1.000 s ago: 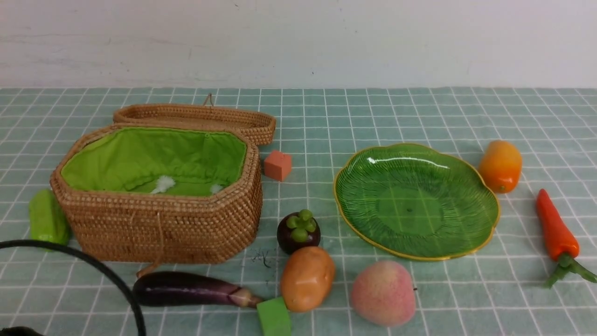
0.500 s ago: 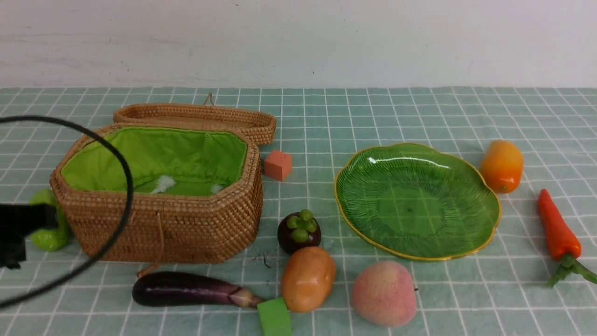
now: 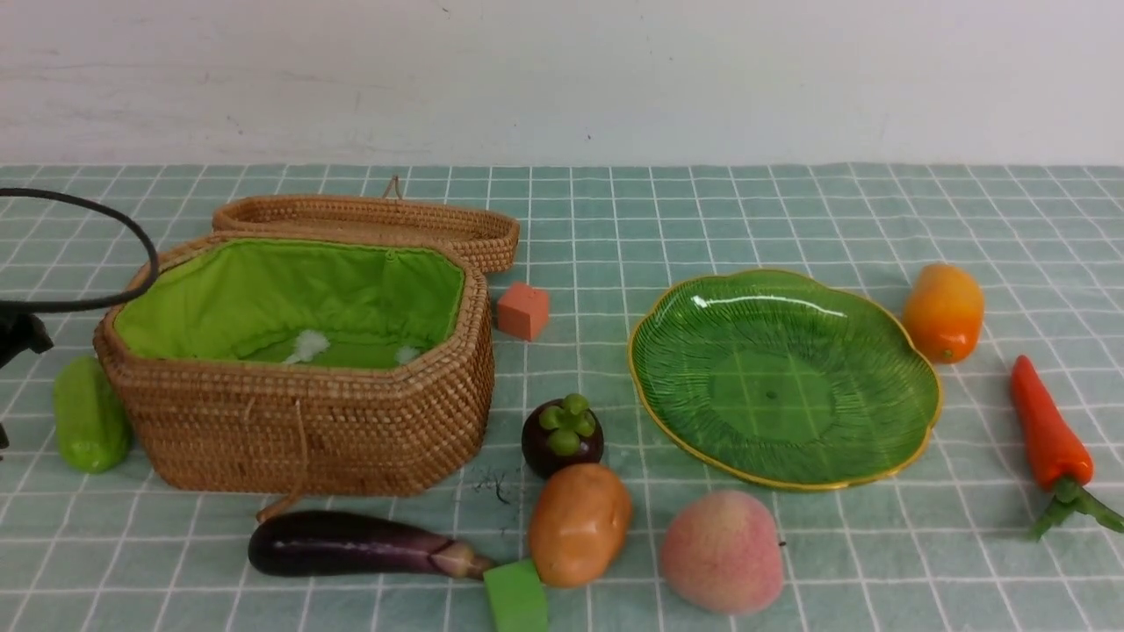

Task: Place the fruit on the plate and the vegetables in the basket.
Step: Take a chayote with your left arm and place it on the basket on the left.

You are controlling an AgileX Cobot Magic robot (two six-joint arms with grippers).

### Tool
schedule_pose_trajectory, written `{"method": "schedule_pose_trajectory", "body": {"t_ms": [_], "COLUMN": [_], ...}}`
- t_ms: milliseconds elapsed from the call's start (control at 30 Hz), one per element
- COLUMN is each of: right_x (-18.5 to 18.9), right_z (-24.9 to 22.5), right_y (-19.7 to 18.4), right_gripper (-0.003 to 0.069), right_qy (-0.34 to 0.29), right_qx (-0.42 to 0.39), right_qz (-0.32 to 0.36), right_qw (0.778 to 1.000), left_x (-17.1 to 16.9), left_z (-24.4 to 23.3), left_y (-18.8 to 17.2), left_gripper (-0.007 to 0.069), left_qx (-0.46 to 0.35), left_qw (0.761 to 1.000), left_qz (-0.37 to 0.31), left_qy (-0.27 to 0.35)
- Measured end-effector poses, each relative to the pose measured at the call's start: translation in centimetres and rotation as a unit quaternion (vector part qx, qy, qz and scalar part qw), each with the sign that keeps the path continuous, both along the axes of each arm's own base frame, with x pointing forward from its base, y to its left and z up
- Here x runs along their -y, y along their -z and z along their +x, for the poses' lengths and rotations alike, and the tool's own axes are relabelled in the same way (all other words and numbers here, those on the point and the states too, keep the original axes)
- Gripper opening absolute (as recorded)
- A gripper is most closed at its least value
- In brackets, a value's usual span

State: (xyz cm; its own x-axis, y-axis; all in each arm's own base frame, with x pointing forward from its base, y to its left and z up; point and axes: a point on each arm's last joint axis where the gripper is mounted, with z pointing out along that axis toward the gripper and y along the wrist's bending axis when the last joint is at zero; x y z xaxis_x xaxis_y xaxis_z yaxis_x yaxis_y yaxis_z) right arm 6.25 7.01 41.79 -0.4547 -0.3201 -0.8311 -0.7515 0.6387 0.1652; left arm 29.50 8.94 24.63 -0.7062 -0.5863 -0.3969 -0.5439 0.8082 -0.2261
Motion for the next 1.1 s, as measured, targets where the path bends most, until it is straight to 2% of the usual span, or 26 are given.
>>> {"method": "schedule_pose_trajectory", "body": {"t_ms": [33,133,167,300,333,367,467,600,1100], "right_x": [0.0,0.0,0.0,-0.1,-0.1,-0.1,-0.2,-0.3,-0.4], "right_z": [0.0,0.2,0.2,0.3,0.3,0.3,0.3,0.3,0.2], "right_y": [0.0,-0.3,-0.3,-0.5,-0.5,-0.5,-0.6,-0.8,-0.9], "right_gripper": [0.0088,0.0089,0.0089,0.0089,0.0089,0.0089,0.0089,0.0089,0.0089], "right_qy": [0.0,0.003,0.004,0.006,0.006,0.006,0.004,0.002,0.001], "right_qx": [0.002,0.018,0.019,0.028,0.028,0.028,0.027,0.028,0.028], "right_qz": [0.001,0.008,0.008,0.016,0.017,0.018,0.024,0.036,0.042], "right_qw": [1.0,1.0,1.0,0.999,0.999,0.999,0.999,0.999,0.999], "left_x": [-0.1,-0.8,-0.8,-1.4,-1.4,-1.6,-2.0,-2.4,-2.7], "left_z": [0.2,2.4,2.5,4.2,4.3,4.7,5.3,5.9,7.0], "left_y": [0.0,2.1,2.1,3.8,4.0,4.3,4.8,5.7,6.7], "left_gripper": [0.0027,0.0144,0.0161,0.0365,0.0383,0.0435,0.0506,0.0533,0.0533], "left_qx": [0.001,-0.001,0.001,0.022,0.024,0.032,0.046,0.061,0.086], "left_qw": [1.0,1.0,1.0,0.999,0.999,0.999,0.999,0.998,0.996], "left_qz": [-0.004,-0.027,-0.028,-0.026,-0.025,-0.019,-0.008,0.004,0.012], "left_qy": [-0.001,0.012,0.012,0.014,0.014,0.011,0.005,-0.002,0.006]}}
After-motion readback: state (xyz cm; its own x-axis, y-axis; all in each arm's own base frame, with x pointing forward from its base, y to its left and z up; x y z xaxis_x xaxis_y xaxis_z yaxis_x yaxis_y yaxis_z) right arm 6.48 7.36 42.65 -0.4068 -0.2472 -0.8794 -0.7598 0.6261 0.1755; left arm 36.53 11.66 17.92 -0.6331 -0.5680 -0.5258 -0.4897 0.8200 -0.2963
